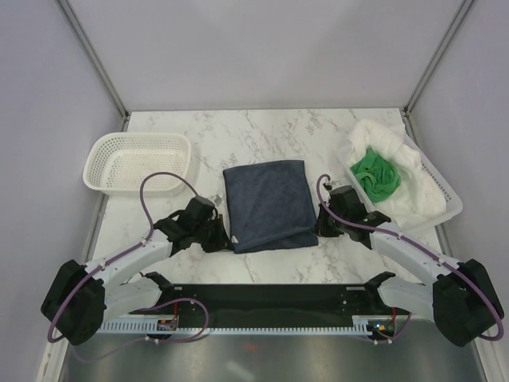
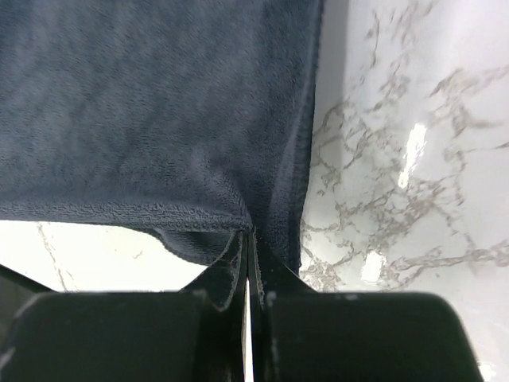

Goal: Fold and stack the towels
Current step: Fold the towel

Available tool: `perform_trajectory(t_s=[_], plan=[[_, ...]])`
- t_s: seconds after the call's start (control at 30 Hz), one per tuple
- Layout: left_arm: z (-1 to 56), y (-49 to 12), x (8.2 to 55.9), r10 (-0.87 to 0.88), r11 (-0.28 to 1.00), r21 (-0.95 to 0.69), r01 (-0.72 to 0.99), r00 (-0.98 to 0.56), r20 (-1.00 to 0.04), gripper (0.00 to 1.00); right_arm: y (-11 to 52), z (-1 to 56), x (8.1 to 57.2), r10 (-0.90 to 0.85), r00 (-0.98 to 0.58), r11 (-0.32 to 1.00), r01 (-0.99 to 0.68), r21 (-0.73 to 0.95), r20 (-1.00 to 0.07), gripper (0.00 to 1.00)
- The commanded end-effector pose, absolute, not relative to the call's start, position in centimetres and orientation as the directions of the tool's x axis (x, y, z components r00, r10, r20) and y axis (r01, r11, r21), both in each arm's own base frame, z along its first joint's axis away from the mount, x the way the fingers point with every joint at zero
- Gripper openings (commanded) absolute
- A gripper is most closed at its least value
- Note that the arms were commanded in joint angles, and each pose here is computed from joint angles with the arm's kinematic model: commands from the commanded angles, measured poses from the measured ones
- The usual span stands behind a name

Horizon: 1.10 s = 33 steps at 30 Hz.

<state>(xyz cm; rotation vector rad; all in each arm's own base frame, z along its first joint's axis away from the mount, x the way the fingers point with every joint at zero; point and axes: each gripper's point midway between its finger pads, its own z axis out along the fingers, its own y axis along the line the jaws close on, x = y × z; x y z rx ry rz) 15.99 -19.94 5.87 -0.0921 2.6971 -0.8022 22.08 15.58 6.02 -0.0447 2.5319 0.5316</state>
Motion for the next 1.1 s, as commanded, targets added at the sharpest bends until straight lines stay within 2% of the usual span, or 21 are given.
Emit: perform_trajectory(t_s=[0.0,0.2,0.23,0.3,0.33,0.4,0.43,0.53,0.8,0.97,1.07], plan=[[3.5,-18.5,14.6,-0.152,0.880,-0.474,-0.029,-0.963,-0.223,0.02,15.4,5.0,22.9,0.134,-0.829,0.924,-0.094,0.372,-0.542,0.00],[2.1,-17.8,14.2,-0.146,0.900,-0.433,-0.043,-0.968,-0.206,0.02,15.1,3.5,22.3,0.140,-0.836,0.926,-0.078,0.369,-0.530,0.06],[3.4,-19.7,16.4,-0.161,0.859,-0.513,0.009,-0.944,-0.287,0.06,15.2,3.4,22.2,0.144,-0.838,0.924,-0.076,0.374,-0.526,0.11],[3.3,-19.7,16.3,-0.160,0.858,-0.514,0.007,-0.947,-0.280,0.11,15.2,3.2,22.0,0.152,-0.842,0.923,-0.066,0.379,-0.518,0.17],[3.4,-19.8,16.3,-0.159,0.855,-0.518,0.010,-0.947,-0.280,0.18,15.2,3.3,21.9,0.154,-0.843,0.921,-0.065,0.383,-0.515,0.23],[3.6,-19.8,16.1,-0.153,0.854,-0.521,0.013,-0.949,-0.274,0.25,15.0,3.6,21.8,0.165,-0.843,0.924,-0.050,0.380,-0.512,0.28],[3.9,-20.0,16.2,-0.153,0.851,-0.525,0.016,-0.948,-0.278,0.32,14.9,4.1,22.0,0.169,-0.838,0.924,-0.048,0.379,-0.519,0.36],[4.8,-19.8,16.1,-0.155,0.853,-0.522,0.013,-0.948,-0.276,0.40,13.9,5.0,21.8,0.183,-0.834,0.939,-0.010,0.345,-0.521,0.40],[8.5,-19.6,17.2,-0.182,0.855,-0.518,0.021,-0.923,-0.339,0.40,14.7,11.4,22.4,0.206,-0.793,0.915,-0.051,0.400,-0.573,0.43],[8.5,-20.7,17.1,-0.168,0.831,-0.553,0.056,-0.923,-0.345,0.50,15.4,13.1,24.1,0.198,-0.762,0.912,-0.088,0.401,-0.617,0.42],[6.8,-20.6,17.3,-0.163,0.848,-0.529,0.037,-0.931,-0.326,0.51,16.3,12.8,25.4,0.198,-0.755,0.904,-0.107,0.415,-0.626,0.42]])
